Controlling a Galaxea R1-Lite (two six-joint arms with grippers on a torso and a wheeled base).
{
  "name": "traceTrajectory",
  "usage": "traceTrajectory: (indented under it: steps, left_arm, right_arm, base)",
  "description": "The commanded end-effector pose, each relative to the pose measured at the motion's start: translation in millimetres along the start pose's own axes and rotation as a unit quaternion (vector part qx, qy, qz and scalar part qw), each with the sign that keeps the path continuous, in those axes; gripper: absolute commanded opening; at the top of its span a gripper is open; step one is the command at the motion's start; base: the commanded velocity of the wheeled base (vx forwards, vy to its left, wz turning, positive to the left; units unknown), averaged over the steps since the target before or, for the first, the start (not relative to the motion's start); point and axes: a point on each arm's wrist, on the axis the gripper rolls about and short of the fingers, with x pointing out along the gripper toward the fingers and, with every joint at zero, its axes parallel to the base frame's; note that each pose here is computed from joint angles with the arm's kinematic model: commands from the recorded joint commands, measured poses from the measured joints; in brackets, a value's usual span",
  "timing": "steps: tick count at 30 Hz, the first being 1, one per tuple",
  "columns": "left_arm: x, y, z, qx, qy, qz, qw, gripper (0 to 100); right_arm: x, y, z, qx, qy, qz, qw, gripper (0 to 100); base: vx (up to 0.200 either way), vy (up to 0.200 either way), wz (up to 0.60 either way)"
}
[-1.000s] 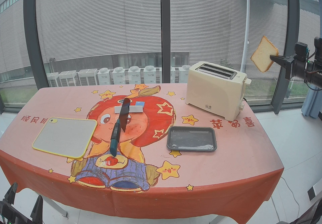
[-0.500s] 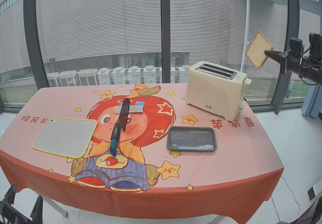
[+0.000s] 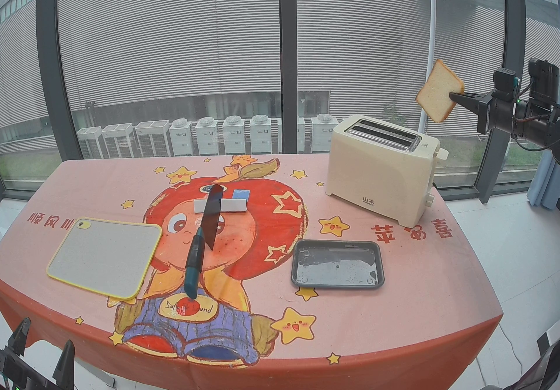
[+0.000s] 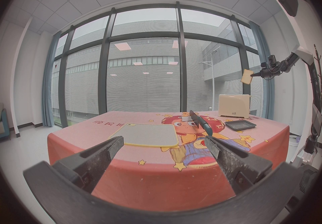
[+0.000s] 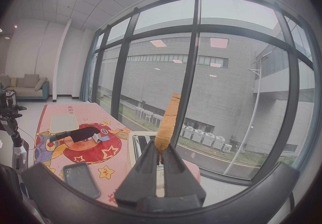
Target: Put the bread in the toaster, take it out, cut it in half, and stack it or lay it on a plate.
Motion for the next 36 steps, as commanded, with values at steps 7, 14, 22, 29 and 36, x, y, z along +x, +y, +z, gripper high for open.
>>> traceTrajectory:
  steps: [7,14,22,29,36]
  left_arm:
    - [1,0.0,-4.9,0.0,0.01,0.001,1.0,100]
    - [1,0.0,-4.9,0.0,0.01,0.0,1.0,100]
    - [1,0.0,-4.9,0.0,0.01,0.0,1.0,100]
    - [1,0.0,-4.9,0.0,0.01,0.0,1.0,100]
    - [1,0.0,-4.9,0.0,0.01,0.0,1.0,100]
  right_arm:
    - [14,6.9,-6,0.0,0.007,0.018,0.9998,0]
    - [19,12.2,-10,-0.013,0.012,0.032,0.9993,0]
    - [19,11.8,-12,-0.031,0.004,0.064,0.9975,0]
    - [28,11.0,-19,-0.045,0.009,0.071,0.9964,0]
    - [33,8.9,-29,-0.047,0.013,0.09,0.9948,0]
  base:
    - [0.0,0.0,0.0]
    - [0.0,0.0,0.0]
    - [0.0,0.0,0.0]
    - [0.0,0.0,0.0]
    - [0.0,0.0,0.0]
